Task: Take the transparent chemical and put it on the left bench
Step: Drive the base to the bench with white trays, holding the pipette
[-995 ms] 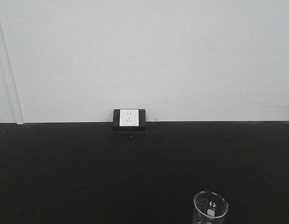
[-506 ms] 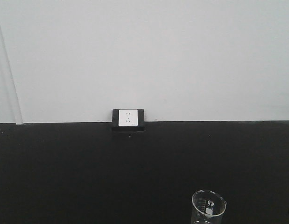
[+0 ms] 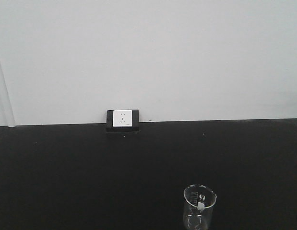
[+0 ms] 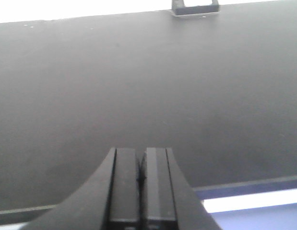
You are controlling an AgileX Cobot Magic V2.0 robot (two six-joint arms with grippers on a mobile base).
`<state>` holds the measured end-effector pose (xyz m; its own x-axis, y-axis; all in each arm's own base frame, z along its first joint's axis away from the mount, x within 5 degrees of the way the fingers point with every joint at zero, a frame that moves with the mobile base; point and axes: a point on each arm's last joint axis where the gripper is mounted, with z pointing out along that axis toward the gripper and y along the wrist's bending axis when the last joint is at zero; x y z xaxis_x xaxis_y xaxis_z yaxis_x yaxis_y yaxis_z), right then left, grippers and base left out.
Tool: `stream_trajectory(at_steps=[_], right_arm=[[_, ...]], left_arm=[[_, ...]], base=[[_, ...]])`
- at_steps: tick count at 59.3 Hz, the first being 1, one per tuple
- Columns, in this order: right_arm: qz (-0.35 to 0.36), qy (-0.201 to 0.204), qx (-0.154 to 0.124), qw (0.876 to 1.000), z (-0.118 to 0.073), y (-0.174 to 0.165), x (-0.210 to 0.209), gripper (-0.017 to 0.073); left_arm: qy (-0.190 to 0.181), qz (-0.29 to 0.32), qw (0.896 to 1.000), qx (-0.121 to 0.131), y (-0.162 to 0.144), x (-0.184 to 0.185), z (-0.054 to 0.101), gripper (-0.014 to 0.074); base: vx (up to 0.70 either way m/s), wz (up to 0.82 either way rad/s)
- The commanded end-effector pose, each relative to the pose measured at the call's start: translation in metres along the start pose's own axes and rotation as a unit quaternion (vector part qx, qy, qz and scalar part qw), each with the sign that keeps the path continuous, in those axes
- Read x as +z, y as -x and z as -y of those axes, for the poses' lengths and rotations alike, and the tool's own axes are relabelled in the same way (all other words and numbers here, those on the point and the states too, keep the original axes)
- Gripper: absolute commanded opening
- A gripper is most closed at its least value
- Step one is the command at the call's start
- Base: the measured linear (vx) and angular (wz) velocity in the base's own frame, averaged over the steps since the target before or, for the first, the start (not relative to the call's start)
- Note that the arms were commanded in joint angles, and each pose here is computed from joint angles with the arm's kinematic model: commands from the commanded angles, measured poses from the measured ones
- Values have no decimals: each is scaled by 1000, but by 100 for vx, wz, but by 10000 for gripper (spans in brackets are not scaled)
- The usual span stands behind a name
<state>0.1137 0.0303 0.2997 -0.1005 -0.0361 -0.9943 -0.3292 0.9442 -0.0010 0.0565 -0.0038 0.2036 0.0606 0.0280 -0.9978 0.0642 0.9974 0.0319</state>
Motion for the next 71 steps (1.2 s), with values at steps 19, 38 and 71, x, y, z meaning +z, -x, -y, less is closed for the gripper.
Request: stream_trajectory(at_steps=[19,38,71], right_arm=[[11,-11,-16,1000,2,10,-1,-3],[11,-11,-16,1000,2,10,-1,-3],[11,-11,-16,1000,2,10,-1,-3]], left_arm=[[1,41,999,-4,3,-1,0,-3],[1,41,999,-4,3,-1,0,-3],[1,41,999,-4,3,-1,0,-3]], base=[[-15,-12],[-23,4],[-31,37]])
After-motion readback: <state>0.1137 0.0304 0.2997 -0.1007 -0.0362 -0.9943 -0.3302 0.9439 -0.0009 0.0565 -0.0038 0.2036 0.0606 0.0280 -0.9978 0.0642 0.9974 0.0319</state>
